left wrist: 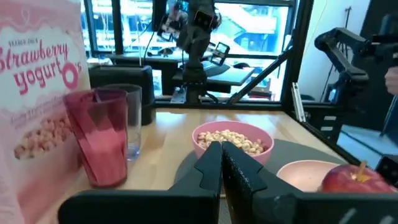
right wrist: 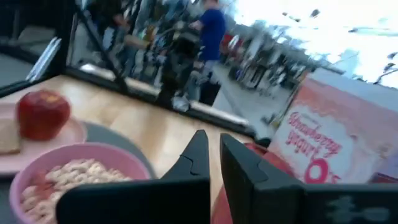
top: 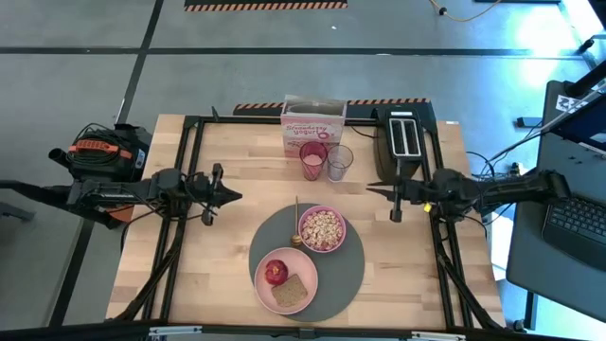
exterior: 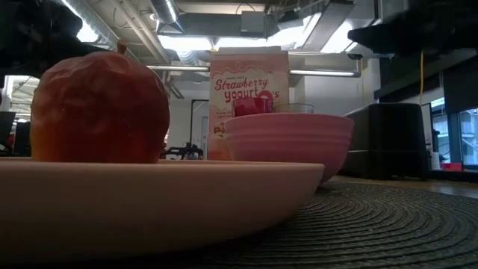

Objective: Arrange a breakfast setting
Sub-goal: Return to Home Position

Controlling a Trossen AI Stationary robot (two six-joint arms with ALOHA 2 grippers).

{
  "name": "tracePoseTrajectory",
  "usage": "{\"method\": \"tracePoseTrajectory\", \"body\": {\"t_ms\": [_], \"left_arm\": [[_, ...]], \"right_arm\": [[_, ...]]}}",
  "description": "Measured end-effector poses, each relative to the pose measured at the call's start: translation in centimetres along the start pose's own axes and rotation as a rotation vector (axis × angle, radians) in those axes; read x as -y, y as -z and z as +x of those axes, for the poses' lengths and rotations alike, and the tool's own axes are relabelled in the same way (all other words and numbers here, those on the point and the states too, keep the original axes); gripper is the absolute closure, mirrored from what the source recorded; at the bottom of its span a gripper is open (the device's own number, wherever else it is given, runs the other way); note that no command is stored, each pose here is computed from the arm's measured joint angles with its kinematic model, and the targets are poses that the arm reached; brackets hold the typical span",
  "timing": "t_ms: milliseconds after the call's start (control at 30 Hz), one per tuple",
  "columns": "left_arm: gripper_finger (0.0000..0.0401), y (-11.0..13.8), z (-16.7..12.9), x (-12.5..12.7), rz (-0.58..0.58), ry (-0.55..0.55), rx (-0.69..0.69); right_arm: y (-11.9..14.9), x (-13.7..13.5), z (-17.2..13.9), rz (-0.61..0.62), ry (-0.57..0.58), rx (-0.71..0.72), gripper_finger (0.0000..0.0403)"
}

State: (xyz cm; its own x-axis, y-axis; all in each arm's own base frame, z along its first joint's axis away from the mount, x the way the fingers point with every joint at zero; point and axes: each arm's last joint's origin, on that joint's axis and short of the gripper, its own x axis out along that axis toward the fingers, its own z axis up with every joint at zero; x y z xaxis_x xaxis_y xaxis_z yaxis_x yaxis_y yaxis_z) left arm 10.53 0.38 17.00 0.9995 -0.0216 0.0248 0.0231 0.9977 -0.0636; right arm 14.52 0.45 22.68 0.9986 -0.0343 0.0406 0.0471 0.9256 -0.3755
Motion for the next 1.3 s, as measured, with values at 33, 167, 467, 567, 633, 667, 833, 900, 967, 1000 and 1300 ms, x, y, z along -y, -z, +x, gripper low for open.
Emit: {"method": "tracePoseTrajectory", "body": {"t_ms": [33,167,467,567,633,667,833,900,967,1000,1300], "left_arm": [[0.0396,0.0,0.0,0.0,0.021,0.001,0.003],[0.0396,0.0,0.0,0.0,0.042,0.004,0.001],[0.0396,0.2,0.0,0.0,0.066,0.006,-0.018],[0.0396,0.2,0.0,-0.1,0.059,0.003,-0.025],[0.0396,0.4,0.0,-0.1,0.048,0.003,-0.043],[0.0396,0.5,0.0,-0.1,0.039,0.002,-0.056],[0.0396,0.9,0.0,-0.1,-0.009,-0.002,-0.096],[0.0396,0.9,0.0,-0.1,-0.014,-0.001,-0.096],[0.0396,0.9,0.0,-0.1,-0.015,0.000,-0.096],[0.0396,0.9,0.0,-0.1,-0.018,0.000,-0.096],[0.0396,1.2,-0.1,0.0,-0.079,0.008,-0.121]], "right_arm": [[0.4,-0.1,-0.3,0.002,0.012,0.029,0.0391],[1.5,-0.5,-1.7,0.009,0.058,0.203,0.0391],[2.9,-0.9,-3.0,-0.018,0.096,0.228,0.0391],[3.2,-1.1,-2.9,-0.018,0.069,0.191,0.0391],[3.9,-1.4,-2.8,-0.004,0.038,0.121,0.0391],[4.4,-1.6,-2.7,0.002,0.019,0.071,0.0391],[6.0,-2.0,-2.7,0.041,0.025,-0.111,0.0391],[6.0,-1.9,-2.7,0.033,0.047,-0.115,0.0391],[5.4,-1.7,-2.7,0.004,0.068,-0.060,0.0391],[5.0,-1.6,-2.7,-0.014,0.082,-0.022,0.0391],[3.1,-0.7,-4.3,-0.140,0.161,0.180,0.0402]]}}
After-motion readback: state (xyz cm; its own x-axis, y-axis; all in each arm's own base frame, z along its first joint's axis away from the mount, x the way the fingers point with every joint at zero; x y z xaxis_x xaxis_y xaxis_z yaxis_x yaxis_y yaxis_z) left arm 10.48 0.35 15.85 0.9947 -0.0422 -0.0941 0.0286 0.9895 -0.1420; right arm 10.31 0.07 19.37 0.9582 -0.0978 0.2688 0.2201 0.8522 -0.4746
